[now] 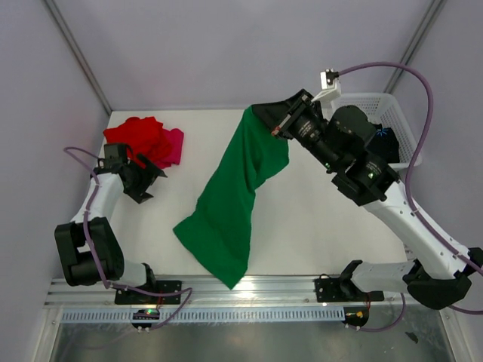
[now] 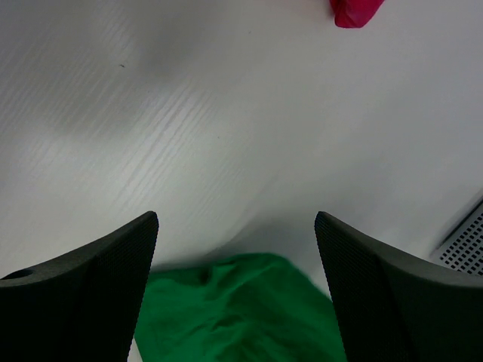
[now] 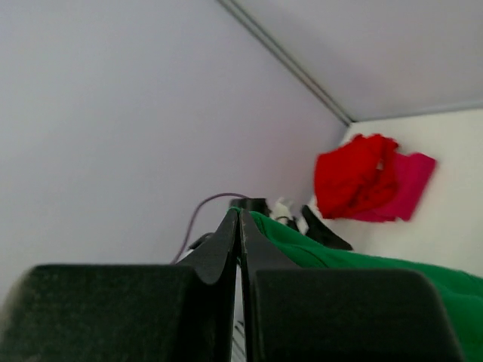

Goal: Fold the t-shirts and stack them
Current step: Flatten out the tshirt

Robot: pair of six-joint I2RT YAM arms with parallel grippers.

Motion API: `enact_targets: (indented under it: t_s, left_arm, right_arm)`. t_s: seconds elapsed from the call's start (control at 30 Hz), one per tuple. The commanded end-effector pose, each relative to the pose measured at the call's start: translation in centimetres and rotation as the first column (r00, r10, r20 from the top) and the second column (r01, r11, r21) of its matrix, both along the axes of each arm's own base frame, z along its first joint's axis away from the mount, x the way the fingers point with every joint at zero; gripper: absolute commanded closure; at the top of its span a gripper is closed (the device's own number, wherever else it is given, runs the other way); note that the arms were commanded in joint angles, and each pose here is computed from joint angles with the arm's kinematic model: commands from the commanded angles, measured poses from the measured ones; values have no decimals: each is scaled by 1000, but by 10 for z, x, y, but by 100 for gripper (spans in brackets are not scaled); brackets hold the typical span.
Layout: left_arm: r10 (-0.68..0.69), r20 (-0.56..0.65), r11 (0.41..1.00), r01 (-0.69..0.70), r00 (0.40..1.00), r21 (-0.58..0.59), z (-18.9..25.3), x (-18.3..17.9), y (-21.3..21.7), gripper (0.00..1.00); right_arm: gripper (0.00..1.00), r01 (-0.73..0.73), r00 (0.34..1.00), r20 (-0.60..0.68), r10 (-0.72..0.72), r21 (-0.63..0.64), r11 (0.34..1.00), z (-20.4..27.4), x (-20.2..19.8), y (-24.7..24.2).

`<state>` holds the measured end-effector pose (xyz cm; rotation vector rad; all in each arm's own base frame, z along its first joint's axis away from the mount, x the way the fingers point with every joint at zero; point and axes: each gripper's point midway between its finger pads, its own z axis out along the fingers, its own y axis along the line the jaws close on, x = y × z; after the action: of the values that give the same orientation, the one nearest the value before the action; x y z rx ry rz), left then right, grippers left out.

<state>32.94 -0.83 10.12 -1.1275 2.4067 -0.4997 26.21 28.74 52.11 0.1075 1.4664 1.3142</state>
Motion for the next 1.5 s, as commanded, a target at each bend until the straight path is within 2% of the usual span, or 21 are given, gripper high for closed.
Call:
enact_targets:
  t_s: [0.0, 0.03, 0.07, 0.13, 0.17, 0.27, 0.33, 0.57, 0.63, 0.67, 0.83, 0.87, 1.03, 1.27, 1.47]
  left_arm:
    - [-5, 62, 1000, 5, 998, 7, 15, 8, 0, 13]
    - [-7, 61, 1000, 6, 998, 7, 16, 9, -1, 13]
    - [-4, 63, 1000, 4, 998, 11, 18, 10, 0, 13]
    - [-3, 66, 1000, 2, 998, 17, 20, 10, 1, 13]
    - [-3, 64, 1000, 2, 998, 20, 19, 9, 1, 13]
    - [-1, 63, 1000, 0, 998, 20, 19, 8, 1, 13]
    - [-3, 54, 1000, 3, 999, 16, 16, 8, 0, 13]
    - [-32, 49, 999, 33, 998, -12, 15, 7, -8, 13]
    - [-81, -5, 996, 80, 997, -33, 2, 1, -16, 13]
    - [-109, -41, 994, 108, 993, -36, -5, -3, -22, 13]
    - [-251, -225, 967, 255, 941, -10, -45, -44, -53, 15]
    - [-314, -244, 947, 320, 917, -14, -48, -55, -71, 15]
    - [-415, -267, 906, 422, 870, -35, -55, -81, -113, 15]
    - [-422, -306, 899, 438, 853, -19, -62, -88, -119, 16]
    - [-427, -293, 897, 442, 855, -19, -56, -81, -122, 17]
  right_arm:
    - [97, 208, 968, -106, -226, -160, 965, -11, 24, -32]
    - [97, 242, 929, -200, -310, -304, 921, -47, 27, -46]
    - [97, 353, 884, -191, -426, -322, 878, -36, 34, -69]
    - [97, 402, 809, -221, -545, -468, 787, -68, 39, -90]
    - [97, 463, 764, -204, -613, -489, 740, -69, 41, -106]
    - [97, 505, 679, -190, -709, -580, 639, -87, 40, -129]
    - [97, 477, 651, -188, -736, -653, 589, -105, 40, -133]
    - [97, 392, 638, -235, -733, -720, 572, -162, 37, -125]
    - [97, 379, 633, -237, -737, -735, 562, -176, 36, -126]
    - [97, 354, 623, -232, -747, -768, 534, -196, 34, -128]
    - [97, 342, 568, -187, -801, -832, 437, -236, 34, -141]
    - [97, 333, 560, -175, -810, -847, 413, -245, 34, -143]
    - [97, 276, 529, -159, -833, -896, 347, -273, 38, -141]
    - [97, 242, 517, -188, -835, -904, 353, -286, 38, -134]
    - [97, 263, 501, -155, -851, -910, 320, -281, 36, -145]
